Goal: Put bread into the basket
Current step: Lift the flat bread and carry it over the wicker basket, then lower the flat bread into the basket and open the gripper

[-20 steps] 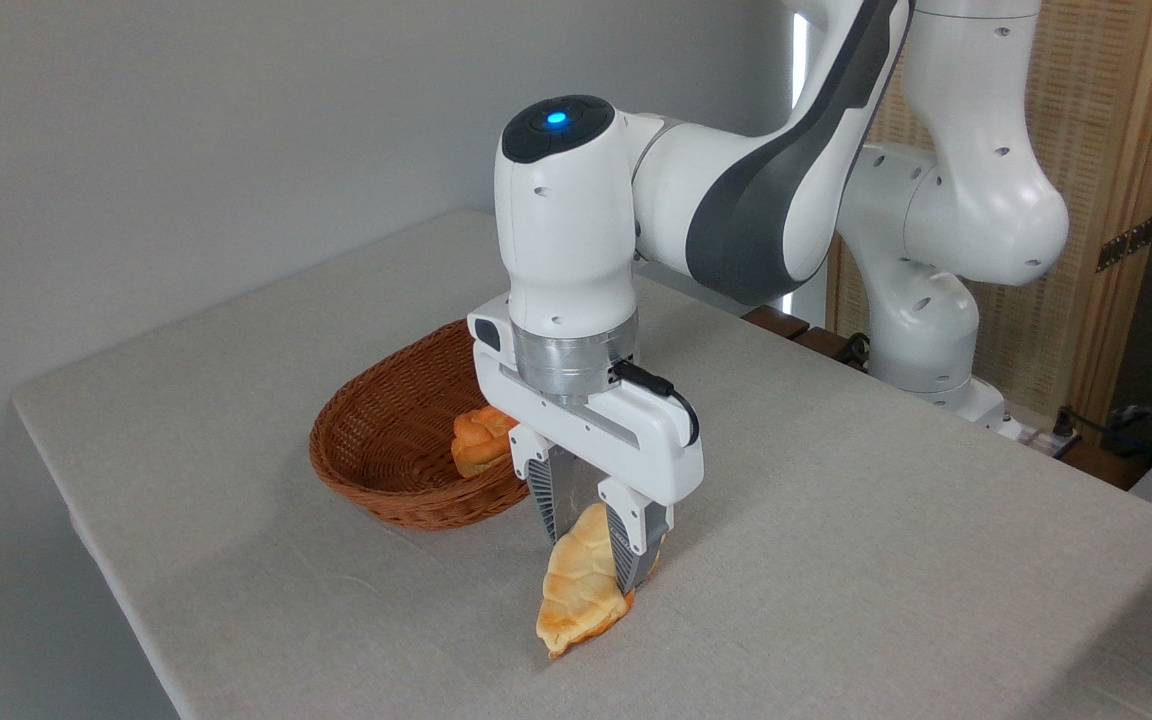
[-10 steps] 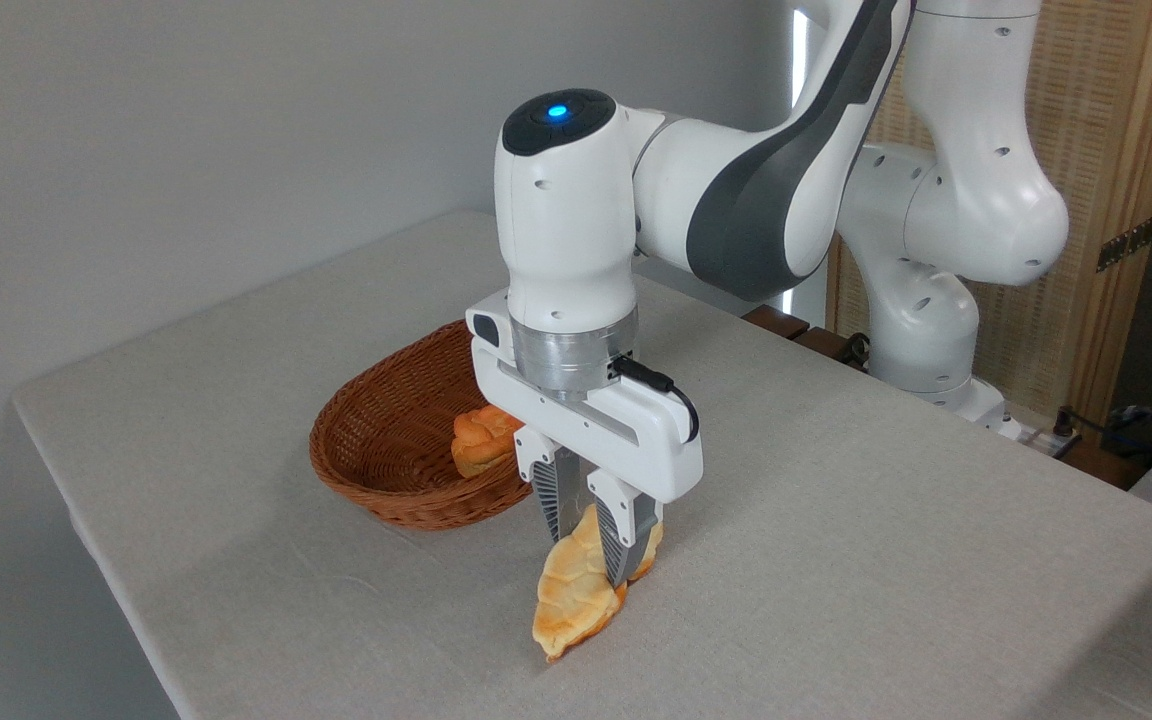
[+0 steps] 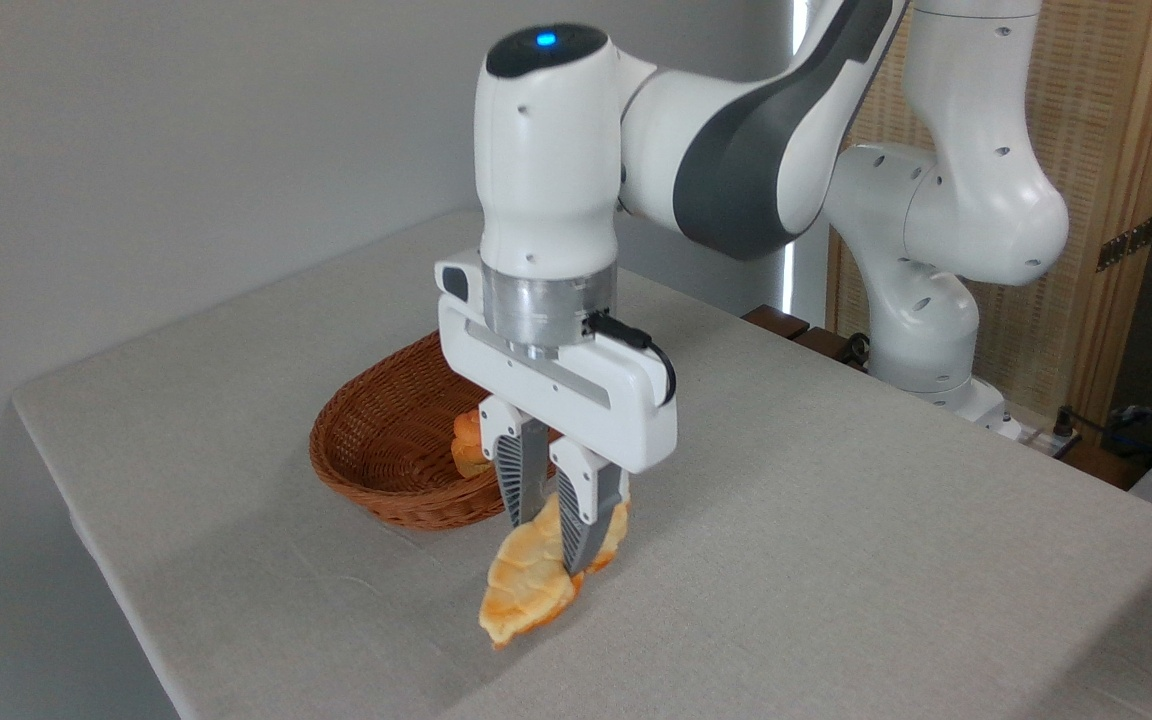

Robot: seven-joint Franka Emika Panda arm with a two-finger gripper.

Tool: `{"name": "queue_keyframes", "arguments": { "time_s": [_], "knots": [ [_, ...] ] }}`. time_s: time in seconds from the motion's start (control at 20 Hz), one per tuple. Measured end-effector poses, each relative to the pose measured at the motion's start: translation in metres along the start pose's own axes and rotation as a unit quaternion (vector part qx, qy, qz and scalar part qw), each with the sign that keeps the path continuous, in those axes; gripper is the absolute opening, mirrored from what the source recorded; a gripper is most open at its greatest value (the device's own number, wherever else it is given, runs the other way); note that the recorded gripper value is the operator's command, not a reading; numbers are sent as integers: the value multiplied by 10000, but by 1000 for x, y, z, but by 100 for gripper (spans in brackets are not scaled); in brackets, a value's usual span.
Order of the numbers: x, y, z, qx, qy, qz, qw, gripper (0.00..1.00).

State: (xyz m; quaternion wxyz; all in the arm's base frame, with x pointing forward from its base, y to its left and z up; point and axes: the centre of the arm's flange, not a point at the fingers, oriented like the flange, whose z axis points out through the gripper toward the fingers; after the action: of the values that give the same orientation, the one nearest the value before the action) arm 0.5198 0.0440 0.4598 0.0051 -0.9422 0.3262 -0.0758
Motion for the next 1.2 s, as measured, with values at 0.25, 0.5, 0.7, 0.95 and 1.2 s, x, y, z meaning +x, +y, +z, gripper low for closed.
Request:
{"name": "queue_keyframes", "arguments": {
  "time_s": [0.25, 0.5, 0.7, 0.95, 1.2],
  "knots": [
    [20, 9, -18, -31, 297, 10, 9996, 45],
    [55, 53, -28, -192, 527, 274, 9980, 45],
    [75, 88, -34, -297, 636, 378, 9968, 47],
    [95, 129, -31, -414, 515, 378, 9971, 79],
    [103, 162, -24, -594, 236, 458, 9969, 100]
  ]
}}
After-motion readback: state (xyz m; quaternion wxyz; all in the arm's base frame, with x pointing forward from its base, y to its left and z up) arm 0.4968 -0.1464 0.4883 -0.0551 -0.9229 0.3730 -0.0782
